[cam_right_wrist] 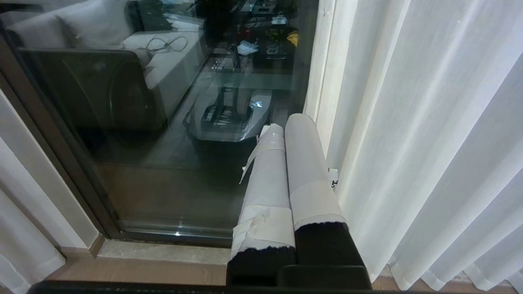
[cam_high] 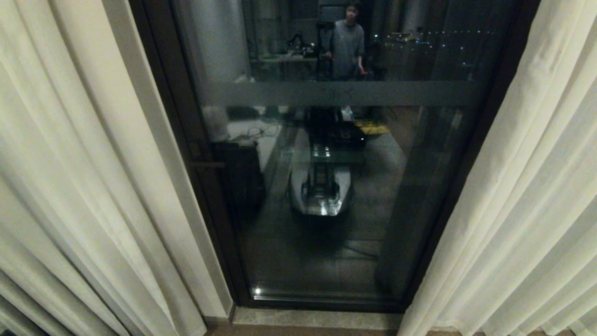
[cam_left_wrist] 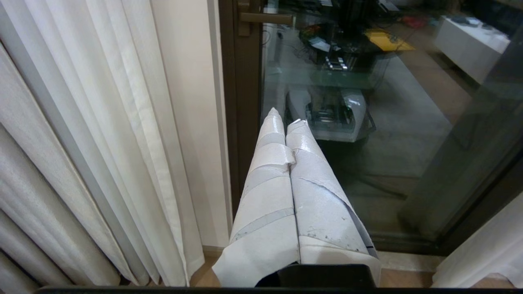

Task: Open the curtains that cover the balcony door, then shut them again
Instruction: Close the inner curtains on both sides

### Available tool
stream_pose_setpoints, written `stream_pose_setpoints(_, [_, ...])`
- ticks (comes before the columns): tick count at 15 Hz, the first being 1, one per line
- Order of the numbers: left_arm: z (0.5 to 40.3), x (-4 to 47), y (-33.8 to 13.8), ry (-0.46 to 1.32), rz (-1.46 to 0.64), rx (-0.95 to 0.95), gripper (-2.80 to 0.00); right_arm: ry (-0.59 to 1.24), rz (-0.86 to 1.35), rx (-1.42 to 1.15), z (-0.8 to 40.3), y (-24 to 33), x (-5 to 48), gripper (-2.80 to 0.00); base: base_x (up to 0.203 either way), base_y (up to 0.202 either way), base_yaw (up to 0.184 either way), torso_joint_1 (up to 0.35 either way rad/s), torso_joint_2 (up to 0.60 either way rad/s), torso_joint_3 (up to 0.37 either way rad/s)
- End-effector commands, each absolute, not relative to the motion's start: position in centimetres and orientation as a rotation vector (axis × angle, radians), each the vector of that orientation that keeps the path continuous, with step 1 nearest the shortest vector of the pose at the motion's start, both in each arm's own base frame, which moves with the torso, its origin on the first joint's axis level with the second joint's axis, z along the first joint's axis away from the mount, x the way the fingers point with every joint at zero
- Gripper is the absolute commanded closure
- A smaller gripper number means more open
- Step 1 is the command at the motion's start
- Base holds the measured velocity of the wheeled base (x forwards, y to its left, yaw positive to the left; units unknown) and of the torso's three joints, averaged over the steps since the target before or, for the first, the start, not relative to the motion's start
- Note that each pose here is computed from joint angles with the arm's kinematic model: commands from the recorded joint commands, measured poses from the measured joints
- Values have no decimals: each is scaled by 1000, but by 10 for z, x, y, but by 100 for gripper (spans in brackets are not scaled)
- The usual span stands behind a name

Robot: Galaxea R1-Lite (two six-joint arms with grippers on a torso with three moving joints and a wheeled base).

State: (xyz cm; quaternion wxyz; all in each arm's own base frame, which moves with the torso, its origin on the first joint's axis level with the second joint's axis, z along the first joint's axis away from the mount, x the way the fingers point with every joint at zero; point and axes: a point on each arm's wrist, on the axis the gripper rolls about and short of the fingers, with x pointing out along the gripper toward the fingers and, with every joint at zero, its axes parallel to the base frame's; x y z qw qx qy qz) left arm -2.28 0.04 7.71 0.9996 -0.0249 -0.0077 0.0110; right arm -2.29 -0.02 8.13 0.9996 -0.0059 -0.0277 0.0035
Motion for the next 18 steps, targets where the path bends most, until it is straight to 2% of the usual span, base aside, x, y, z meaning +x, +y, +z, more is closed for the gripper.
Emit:
stream_pose_setpoints(1, [77, -23, 0, -16, 23, -51, 0, -57, 7, -12, 81, 0, -23, 0, 0, 0, 0, 0, 0, 0])
stream_pose_setpoints(18, [77, -23, 0, -17, 23, -49, 0, -57, 7, -12, 81, 0, -23, 0, 0, 0, 0, 0, 0, 0])
